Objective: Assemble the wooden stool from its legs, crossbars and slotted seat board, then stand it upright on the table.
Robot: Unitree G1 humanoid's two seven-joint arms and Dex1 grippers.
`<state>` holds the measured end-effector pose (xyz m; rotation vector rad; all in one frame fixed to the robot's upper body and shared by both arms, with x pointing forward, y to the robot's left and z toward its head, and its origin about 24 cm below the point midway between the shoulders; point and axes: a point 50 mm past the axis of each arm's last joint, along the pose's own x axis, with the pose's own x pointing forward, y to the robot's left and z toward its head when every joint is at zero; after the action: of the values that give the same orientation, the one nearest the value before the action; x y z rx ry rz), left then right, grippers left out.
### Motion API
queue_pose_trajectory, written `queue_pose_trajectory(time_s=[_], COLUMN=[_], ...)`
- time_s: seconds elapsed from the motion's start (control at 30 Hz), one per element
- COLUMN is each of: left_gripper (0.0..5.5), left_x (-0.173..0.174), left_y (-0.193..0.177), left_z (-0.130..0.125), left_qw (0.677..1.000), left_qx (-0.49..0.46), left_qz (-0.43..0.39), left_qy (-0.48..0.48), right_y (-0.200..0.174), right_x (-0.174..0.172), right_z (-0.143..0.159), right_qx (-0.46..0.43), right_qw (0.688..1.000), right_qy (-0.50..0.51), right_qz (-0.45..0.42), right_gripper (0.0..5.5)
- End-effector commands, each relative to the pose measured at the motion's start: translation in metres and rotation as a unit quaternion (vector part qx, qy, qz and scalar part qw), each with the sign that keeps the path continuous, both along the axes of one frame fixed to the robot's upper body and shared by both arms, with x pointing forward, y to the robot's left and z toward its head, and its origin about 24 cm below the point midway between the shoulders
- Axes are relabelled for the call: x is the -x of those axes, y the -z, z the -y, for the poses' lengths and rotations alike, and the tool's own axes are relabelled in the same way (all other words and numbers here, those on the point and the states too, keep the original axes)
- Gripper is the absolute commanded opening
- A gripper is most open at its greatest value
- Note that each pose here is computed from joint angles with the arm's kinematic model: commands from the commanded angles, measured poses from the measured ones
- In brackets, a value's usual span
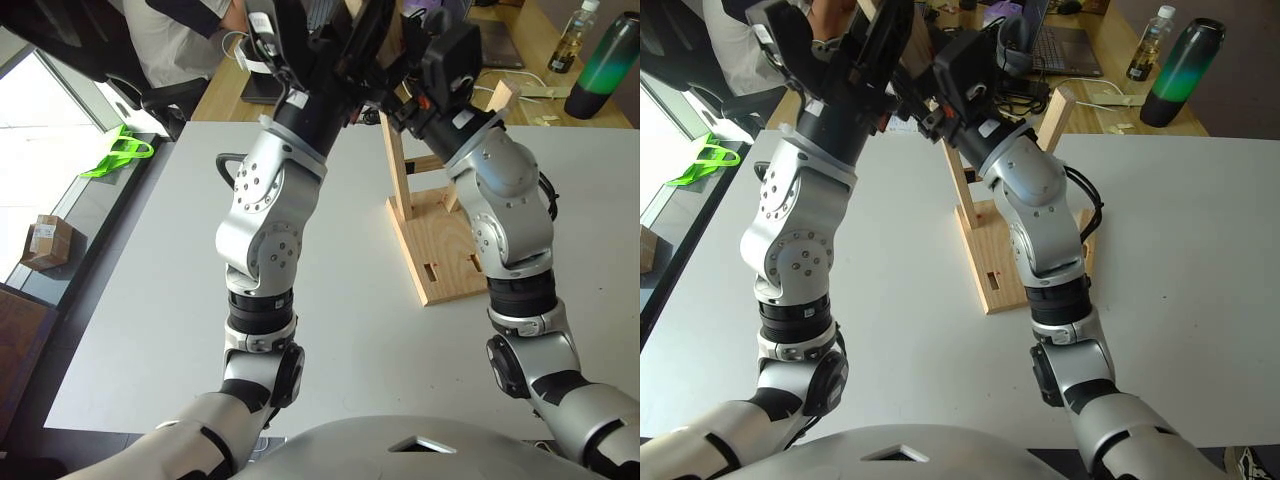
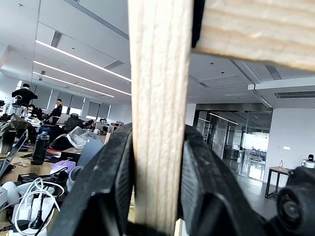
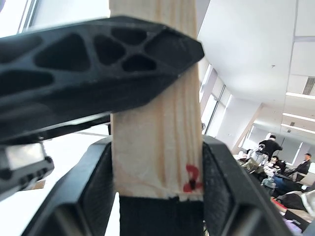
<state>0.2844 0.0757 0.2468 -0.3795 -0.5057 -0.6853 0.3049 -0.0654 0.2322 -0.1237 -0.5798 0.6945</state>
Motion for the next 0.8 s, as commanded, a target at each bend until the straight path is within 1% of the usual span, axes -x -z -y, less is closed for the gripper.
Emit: queue_pose_trajectory(time_s=[0.03,0.13,0.17,0.2,0.23,0.27,0.3,0.33,0.4,0.47,0.5,0.57,0.73,0.8], left_gripper=[1.91,2.40,2.48,2.73,2.84,3.04,3.24,3.33,3.74,4.16,4.24,4.51,5.22,5.27], left_x=[0.008,0.019,0.024,0.029,0.033,0.035,0.031,0.026,0.010,-0.005,-0.010,-0.013,-0.012,-0.009], left_y=[-0.011,-0.012,-0.007,0.002,0.010,0.017,0.019,0.018,0.003,-0.015,-0.023,-0.033,-0.043,-0.049], left_z=[-0.001,-0.008,-0.015,-0.025,-0.036,-0.049,-0.062,-0.073,-0.090,-0.105,-0.108,-0.104,-0.088,-0.089], left_qw=[0.999,0.993,0.988,0.982,0.977,0.973,0.974,0.977,0.986,0.988,0.987,0.988,0.996,0.997], left_qx=[-0.009,-0.040,-0.057,-0.081,-0.105,-0.127,-0.143,-0.151,-0.152,-0.148,-0.143,-0.126,-0.065,-0.031], left_qz=[0.020,0.028,0.017,-0.002,-0.020,-0.038,-0.046,-0.045,-0.013,0.026,0.043,0.062,0.051,0.037], left_qy=[0.049,0.112,0.142,0.168,0.187,0.191,0.169,0.144,0.060,-0.032,-0.060,-0.061,0.019,0.067], right_y=[-0.013,-0.015,-0.015,-0.015,-0.014,-0.012,-0.010,-0.009,-0.006,-0.003,0.000,0.005,0.010,0.011], right_x=[-0.001,-0.002,-0.002,-0.003,-0.003,-0.003,-0.003,-0.003,-0.002,0.000,0.002,0.005,0.009,0.009], right_z=[0.005,0.007,0.008,0.010,0.012,0.014,0.015,0.015,0.013,0.011,0.010,0.007,0.003,0.003], right_qx=[-0.022,-0.029,-0.029,-0.029,-0.029,-0.027,-0.026,-0.024,-0.019,-0.012,-0.007,0.000,0.005,0.005], right_qw=[0.999,0.998,0.998,0.998,0.998,0.998,0.998,0.999,0.999,1.000,1.000,1.000,0.999,0.999], right_qy=[0.027,0.036,0.037,0.039,0.041,0.042,0.042,0.041,0.032,0.019,0.010,-0.006,-0.025,-0.026], right_qz=[0.038,0.044,0.043,0.040,0.037,0.034,0.029,0.026,0.017,0.007,0.001,-0.010,-0.023,-0.024], right_gripper=[2.11,2.11,2.11,2.10,2.10,2.10,2.10,2.10,2.10,2.10,2.10,2.10,2.10,2.10])
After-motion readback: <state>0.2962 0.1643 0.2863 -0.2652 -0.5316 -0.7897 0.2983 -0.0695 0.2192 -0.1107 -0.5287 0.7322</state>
